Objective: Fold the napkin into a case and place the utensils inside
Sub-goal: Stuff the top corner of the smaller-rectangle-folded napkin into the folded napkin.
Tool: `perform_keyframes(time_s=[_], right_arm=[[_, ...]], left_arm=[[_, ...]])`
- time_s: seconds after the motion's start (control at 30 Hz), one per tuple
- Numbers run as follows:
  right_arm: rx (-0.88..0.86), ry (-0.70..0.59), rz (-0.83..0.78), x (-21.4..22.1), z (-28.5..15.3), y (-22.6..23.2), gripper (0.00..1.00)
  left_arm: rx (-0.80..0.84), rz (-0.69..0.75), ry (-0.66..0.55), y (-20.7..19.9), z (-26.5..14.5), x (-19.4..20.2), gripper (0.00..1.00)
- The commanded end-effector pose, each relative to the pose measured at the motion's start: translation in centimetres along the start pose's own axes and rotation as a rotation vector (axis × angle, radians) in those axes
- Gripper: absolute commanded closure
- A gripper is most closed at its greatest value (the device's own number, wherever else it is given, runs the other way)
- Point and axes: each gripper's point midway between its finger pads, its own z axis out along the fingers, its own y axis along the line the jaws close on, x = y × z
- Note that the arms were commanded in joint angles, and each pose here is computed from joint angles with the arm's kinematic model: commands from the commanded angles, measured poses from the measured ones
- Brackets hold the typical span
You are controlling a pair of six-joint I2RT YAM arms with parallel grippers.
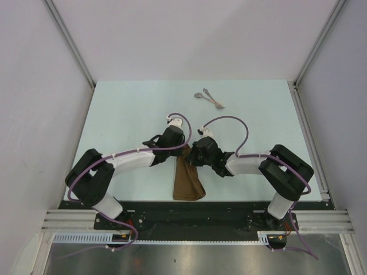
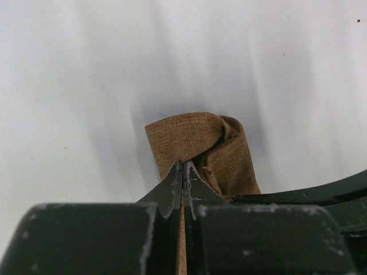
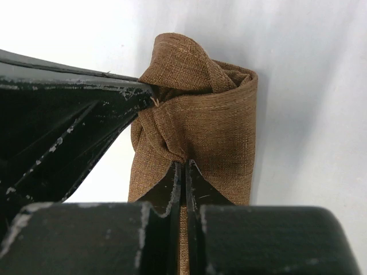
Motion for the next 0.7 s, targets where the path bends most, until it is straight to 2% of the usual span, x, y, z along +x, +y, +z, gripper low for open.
perform_keyframes(time_s=[0.0, 0.3, 0.67], right_arm=[[-0.003, 0.048, -0.006, 0.7, 0.8, 0.5, 1.0], [0.061, 0.13, -0.027, 2.2, 2.3, -0.1, 1.0], [0.142, 0.134, -0.024, 1.5, 2.5, -0.7, 1.0]], left_arm=[[0.056, -0.046, -0.054, -1.0, -0.7, -1.6, 1.0], [0.072, -0.034, -0.064, -1.2, -0.9, -2.2, 1.0], [0.056, -0.023, -0.037, -0.8, -1.1, -1.7, 1.0]])
